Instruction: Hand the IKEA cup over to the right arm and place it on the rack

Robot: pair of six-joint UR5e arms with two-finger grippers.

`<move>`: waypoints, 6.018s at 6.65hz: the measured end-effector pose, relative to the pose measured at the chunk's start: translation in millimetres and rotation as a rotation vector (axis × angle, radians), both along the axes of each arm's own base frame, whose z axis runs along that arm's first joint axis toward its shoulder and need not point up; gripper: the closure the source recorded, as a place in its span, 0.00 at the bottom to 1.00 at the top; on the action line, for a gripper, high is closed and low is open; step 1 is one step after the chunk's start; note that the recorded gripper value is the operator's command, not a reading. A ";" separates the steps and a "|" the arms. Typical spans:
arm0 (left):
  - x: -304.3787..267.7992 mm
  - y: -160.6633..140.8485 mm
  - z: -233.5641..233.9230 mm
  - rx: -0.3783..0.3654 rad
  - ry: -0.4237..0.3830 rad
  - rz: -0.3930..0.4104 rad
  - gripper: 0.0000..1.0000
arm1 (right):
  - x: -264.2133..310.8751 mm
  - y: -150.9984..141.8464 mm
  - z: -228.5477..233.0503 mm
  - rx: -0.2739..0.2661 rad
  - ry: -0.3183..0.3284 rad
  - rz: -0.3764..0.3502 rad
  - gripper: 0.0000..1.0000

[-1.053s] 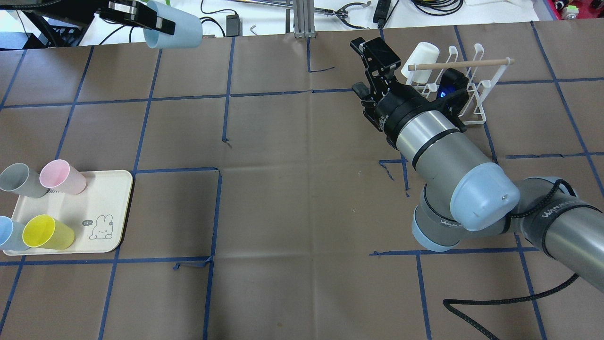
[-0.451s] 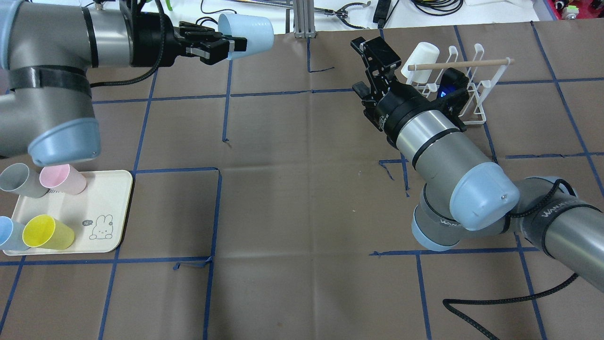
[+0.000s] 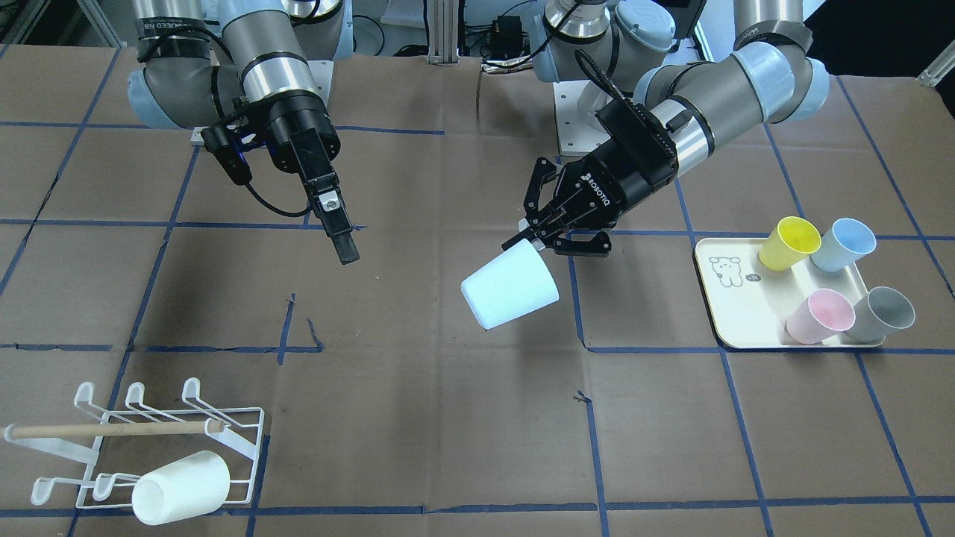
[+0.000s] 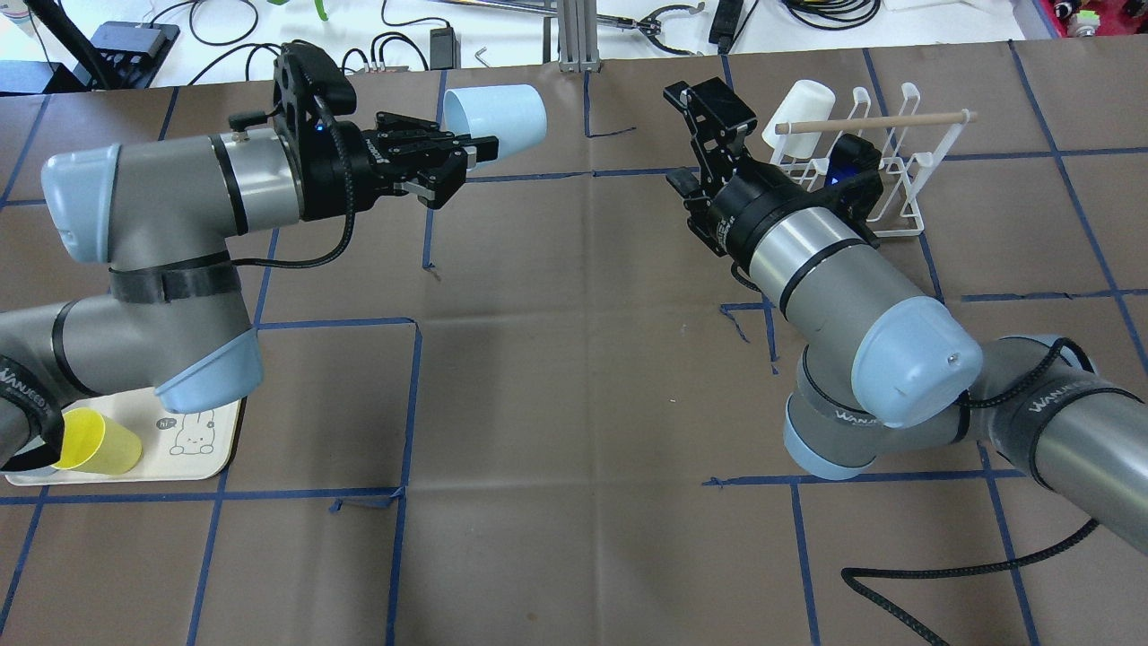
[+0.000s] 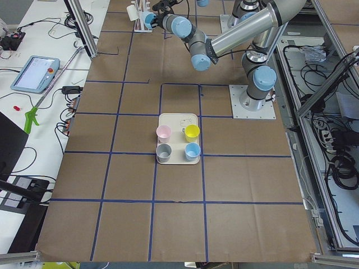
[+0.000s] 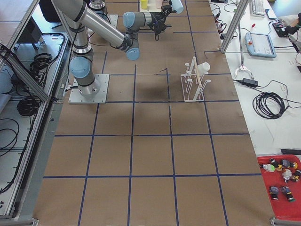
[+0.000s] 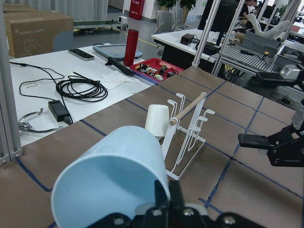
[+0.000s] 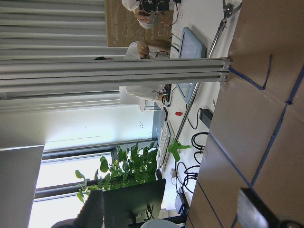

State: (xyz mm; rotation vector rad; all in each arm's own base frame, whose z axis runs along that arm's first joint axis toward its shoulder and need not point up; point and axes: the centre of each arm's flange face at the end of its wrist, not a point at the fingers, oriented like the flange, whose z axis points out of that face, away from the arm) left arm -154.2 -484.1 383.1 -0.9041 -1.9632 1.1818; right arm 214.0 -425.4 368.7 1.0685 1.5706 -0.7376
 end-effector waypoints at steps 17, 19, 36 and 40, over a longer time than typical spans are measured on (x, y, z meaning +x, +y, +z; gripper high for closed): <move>-22.1 33.0 -27.5 -0.015 0.086 0.045 0.99 | 108.2 -36.3 -19.2 0.158 -0.110 0.146 0.09; -22.0 32.9 -27.5 -0.015 0.085 0.046 0.98 | 110.3 -35.3 -19.5 0.159 -0.109 0.153 0.39; 91.0 -54.6 2.6 0.318 -0.105 0.719 0.01 | -62.2 -141.6 8.3 -0.223 0.538 0.062 0.73; 65.3 -82.4 66.0 0.802 -0.521 0.818 0.00 | -186.2 -186.8 4.8 -0.365 1.181 0.058 0.73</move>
